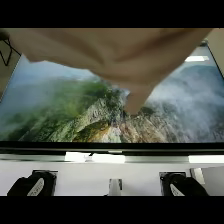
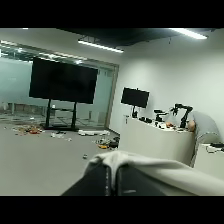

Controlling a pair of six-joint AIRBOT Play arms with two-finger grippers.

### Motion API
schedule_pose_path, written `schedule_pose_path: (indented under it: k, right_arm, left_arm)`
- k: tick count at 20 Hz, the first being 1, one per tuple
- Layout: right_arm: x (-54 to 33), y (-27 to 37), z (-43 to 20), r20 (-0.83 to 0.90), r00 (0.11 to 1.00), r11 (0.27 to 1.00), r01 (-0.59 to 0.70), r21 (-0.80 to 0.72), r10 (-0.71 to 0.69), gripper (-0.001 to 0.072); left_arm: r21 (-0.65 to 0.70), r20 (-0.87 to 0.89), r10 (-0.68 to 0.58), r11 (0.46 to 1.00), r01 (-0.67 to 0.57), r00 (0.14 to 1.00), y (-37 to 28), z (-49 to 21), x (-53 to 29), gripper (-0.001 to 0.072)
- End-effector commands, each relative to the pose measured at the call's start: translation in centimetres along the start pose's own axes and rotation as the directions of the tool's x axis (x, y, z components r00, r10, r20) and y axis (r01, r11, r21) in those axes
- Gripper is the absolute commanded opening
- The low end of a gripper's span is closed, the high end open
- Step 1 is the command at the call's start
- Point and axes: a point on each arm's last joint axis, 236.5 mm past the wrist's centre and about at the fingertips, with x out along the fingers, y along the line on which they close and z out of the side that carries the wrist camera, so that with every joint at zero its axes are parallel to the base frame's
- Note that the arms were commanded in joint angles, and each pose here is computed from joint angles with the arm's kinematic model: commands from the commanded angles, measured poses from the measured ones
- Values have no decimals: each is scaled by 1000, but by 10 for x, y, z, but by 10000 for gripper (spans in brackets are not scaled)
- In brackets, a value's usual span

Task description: Fold the shirts.

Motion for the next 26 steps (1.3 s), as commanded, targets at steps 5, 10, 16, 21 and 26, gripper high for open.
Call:
schedule_pose_path:
  k: [5,10,16,21,26]
  right_arm:
    - [-39,-25,-16,-29,997,998,65,-3,-65,28]
    - [53,35,-95,-434,899,991,-98,-89,50,29]
    - [254,194,-227,-660,698,938,-347,26,277,86]
    - [313,301,-267,-589,604,839,-457,296,537,69]
    - [288,239,-282,-681,552,817,-563,121,481,548]
  left_arm:
    - [31,-122,42,999,-38,992,14,-30,5,28]
    - [-93,-554,80,983,-157,829,85,-216,38,29]
    - [-176,-893,47,879,-444,448,165,-487,-4,32]
    - [-261,-946,-82,766,-587,314,174,-587,-17,33]
    - [-248,-968,-173,767,-591,181,176,-580,-46,720]
